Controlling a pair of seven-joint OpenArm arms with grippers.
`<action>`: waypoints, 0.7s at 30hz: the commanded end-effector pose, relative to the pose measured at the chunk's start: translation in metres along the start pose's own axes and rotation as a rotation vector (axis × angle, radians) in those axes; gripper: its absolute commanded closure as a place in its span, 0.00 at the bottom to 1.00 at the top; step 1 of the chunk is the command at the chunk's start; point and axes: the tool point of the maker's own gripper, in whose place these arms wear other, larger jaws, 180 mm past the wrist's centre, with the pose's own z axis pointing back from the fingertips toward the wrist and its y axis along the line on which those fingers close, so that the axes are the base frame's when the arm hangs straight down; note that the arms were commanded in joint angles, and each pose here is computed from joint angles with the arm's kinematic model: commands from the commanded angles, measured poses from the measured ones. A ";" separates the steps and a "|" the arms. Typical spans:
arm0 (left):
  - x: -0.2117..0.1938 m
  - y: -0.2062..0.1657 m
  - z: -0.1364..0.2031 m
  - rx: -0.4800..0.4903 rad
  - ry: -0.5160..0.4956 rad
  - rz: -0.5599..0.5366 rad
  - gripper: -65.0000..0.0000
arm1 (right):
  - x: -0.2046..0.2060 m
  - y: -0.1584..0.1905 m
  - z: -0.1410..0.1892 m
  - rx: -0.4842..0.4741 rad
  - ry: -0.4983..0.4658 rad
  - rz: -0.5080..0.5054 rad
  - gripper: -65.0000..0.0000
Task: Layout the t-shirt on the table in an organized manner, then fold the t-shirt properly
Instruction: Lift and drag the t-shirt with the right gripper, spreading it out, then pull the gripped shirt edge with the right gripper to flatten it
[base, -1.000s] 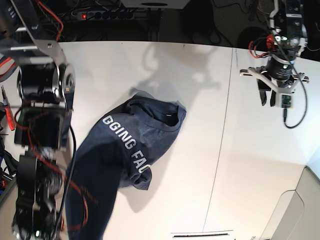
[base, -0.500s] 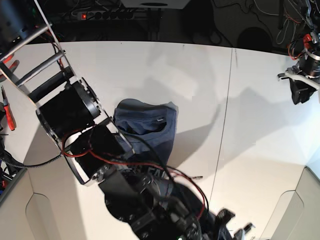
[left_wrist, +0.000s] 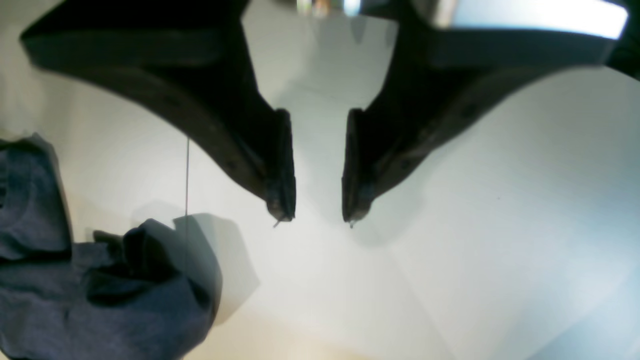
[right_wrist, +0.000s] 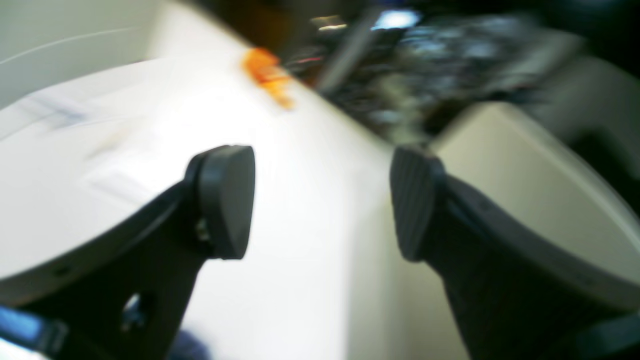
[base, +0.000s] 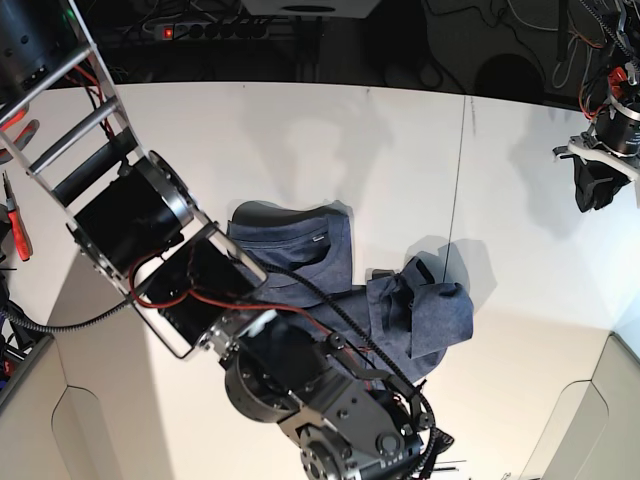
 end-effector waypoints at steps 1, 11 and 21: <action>0.013 -0.001 0.002 -0.013 -0.039 -0.015 0.70 | 0.019 -0.011 0.001 -0.041 -0.058 -0.010 0.36; 0.013 -0.003 0.002 -0.021 -0.041 -0.012 0.70 | -0.101 0.023 -0.019 0.026 0.234 0.114 1.00; 0.012 -0.008 0.002 -0.049 -0.037 -0.001 0.70 | -0.263 0.015 -0.011 0.250 0.684 0.018 0.71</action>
